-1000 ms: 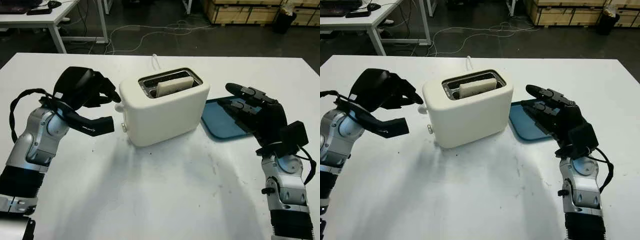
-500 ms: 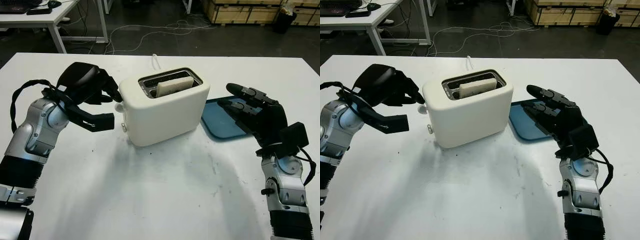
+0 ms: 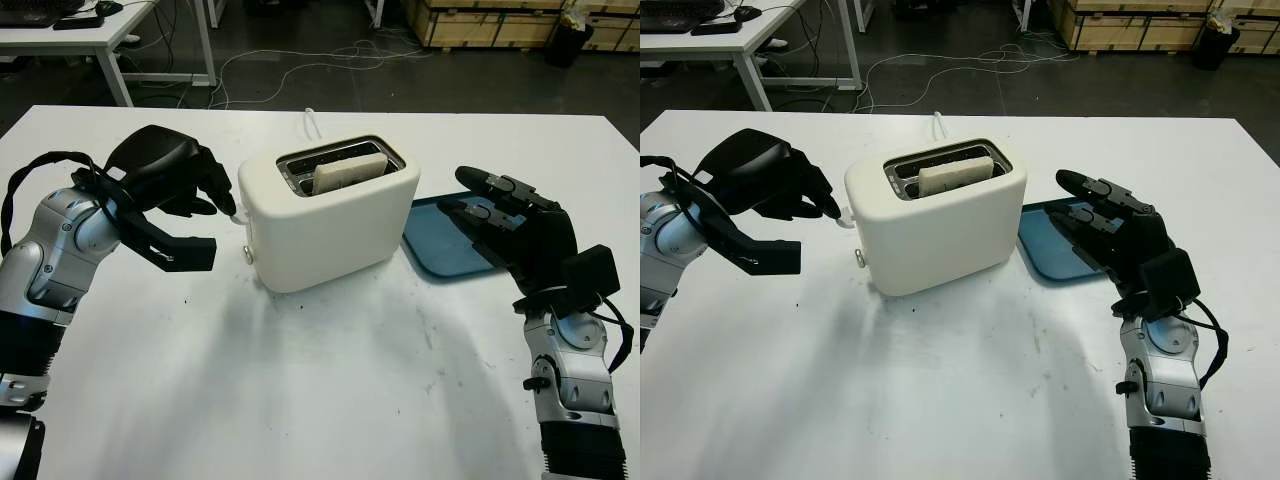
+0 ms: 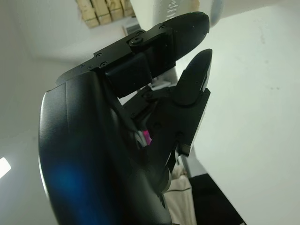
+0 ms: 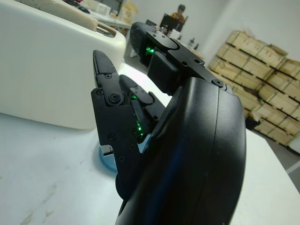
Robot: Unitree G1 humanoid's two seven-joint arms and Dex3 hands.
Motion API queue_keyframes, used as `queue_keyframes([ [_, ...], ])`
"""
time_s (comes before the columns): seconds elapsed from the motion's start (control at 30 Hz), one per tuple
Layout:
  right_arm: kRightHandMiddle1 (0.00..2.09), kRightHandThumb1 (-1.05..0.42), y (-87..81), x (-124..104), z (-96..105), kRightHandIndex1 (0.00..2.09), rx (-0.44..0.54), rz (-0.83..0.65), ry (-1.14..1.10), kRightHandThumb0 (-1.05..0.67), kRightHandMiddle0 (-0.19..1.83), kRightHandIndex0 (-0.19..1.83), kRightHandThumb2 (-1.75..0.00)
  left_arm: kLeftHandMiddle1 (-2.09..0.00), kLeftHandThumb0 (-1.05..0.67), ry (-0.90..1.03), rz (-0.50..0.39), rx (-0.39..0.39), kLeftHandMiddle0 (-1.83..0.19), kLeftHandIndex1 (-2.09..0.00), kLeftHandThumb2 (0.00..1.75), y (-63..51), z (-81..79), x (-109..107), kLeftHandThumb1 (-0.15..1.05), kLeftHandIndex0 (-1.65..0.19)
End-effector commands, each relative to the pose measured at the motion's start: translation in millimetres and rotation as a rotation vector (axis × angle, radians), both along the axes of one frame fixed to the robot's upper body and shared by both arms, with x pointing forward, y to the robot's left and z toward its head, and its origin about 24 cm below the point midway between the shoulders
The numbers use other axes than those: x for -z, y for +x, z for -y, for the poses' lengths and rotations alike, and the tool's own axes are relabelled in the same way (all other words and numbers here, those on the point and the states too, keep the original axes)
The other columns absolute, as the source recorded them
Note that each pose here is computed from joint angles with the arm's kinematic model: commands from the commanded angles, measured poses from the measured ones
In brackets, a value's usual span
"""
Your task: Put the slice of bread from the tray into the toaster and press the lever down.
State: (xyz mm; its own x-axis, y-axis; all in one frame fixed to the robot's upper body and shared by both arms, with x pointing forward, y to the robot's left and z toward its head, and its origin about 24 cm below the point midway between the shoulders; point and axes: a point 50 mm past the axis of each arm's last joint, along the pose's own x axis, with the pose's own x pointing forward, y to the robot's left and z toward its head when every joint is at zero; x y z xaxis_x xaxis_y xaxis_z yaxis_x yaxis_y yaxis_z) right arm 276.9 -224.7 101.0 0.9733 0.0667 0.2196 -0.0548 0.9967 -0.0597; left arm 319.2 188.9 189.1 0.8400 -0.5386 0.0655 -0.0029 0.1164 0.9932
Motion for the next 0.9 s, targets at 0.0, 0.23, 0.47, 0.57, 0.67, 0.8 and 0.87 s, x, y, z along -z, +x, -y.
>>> queue_keyframes([
  [0.0,0.00,-0.89,-1.1,-1,1,0.10,0.011,0.008,0.003,-0.27,0.85,0.90,0.00,-0.73,-0.21,0.017,0.006,0.018,-1.23,-0.01,0.00,1.7,3.0,-6,0.73,-1.43],
  [0.23,0.00,-0.89,-1.5,0,2,0.08,0.013,0.013,-0.001,-0.27,0.84,0.89,0.00,-0.71,-0.20,0.024,-0.008,0.038,-1.23,-0.01,0.00,5.3,8.0,-3,0.73,-1.44],
  [0.47,0.00,-0.89,-1.9,0,2,0.08,0.011,0.011,-0.001,-0.26,0.84,0.90,0.00,-0.83,-0.24,0.035,-0.025,0.051,-1.17,0.00,0.00,12.7,10.8,0,0.77,-1.41],
  [0.57,0.00,-0.89,-1.9,0,2,0.08,0.014,0.014,-0.006,-0.26,0.84,0.91,0.00,-0.86,-0.25,0.048,-0.031,0.052,-1.14,0.00,0.01,14.7,11.6,0,0.78,-1.40],
  [0.67,0.00,-0.89,-2.1,0,2,0.07,0.015,0.007,-0.006,-0.27,0.84,0.91,0.00,-0.92,-0.24,0.040,-0.034,0.052,-1.12,0.00,0.00,15.9,11.4,1,0.78,-1.40],
  [0.8,0.00,-0.89,-2.0,0,2,0.07,0.012,0.007,-0.003,-0.28,0.83,0.91,0.00,-0.98,-0.25,0.048,-0.036,0.058,-1.09,0.00,0.00,17.1,10.8,2,0.80,-1.40],
  [0.87,0.00,-0.89,-1.7,0,2,0.07,0.010,0.009,-0.001,-0.28,0.84,0.91,0.00,-1.00,-0.26,0.048,-0.035,0.062,-1.08,0.00,0.00,17.1,10.7,1,0.80,-1.40],
])
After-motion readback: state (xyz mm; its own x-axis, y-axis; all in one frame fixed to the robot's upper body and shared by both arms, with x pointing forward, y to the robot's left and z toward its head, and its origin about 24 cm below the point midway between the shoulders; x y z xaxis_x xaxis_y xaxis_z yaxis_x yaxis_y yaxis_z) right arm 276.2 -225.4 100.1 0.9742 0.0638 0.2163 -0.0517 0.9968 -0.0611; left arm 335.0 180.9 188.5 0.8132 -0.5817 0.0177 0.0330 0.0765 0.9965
